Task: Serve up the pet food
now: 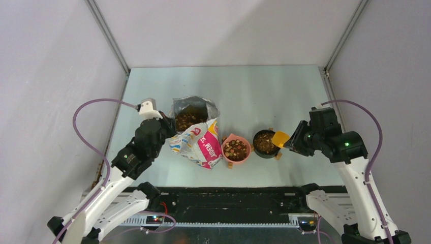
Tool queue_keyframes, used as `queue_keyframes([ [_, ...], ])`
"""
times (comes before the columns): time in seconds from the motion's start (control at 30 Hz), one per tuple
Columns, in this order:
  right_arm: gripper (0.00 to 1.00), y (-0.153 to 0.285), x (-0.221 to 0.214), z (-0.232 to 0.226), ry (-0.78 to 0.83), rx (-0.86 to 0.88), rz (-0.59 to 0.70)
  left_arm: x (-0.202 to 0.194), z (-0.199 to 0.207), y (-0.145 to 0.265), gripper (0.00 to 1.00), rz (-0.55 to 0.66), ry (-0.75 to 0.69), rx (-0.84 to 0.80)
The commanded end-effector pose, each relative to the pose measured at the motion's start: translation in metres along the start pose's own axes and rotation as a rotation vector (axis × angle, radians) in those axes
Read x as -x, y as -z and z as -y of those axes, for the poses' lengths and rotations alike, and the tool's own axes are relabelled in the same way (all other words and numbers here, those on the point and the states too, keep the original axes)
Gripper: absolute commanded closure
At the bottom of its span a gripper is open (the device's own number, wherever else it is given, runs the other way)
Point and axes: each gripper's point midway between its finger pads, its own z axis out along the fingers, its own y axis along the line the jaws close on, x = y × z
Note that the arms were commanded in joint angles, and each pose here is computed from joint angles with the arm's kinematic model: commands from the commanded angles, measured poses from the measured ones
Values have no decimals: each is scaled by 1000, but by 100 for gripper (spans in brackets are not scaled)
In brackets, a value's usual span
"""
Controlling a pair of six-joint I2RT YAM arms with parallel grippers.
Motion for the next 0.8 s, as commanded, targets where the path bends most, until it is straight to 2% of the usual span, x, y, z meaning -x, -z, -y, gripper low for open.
queue_keyframes([
  [0.0, 100, 9, 9, -23, 9, 134, 60, 8, -3, 4, 100, 14, 14, 24],
  [0.23, 100, 42, 25, -63, -31, 392, 197, 10, 2, 8, 100, 21, 32, -10],
  [0.33, 100, 66, 32, -94, -29, 587, 250, 9, 3, 7, 100, 18, 32, -16],
  [0.43, 100, 85, 31, -127, 27, 773, 217, 9, 3, 8, 100, 17, 31, -20],
  [0.57, 100, 95, 23, -162, 109, 913, 149, 7, 3, 7, 100, 14, 27, -18],
  [0.77, 100, 93, 8, -208, 290, 953, 90, 6, 0, 6, 100, 10, 14, -4],
])
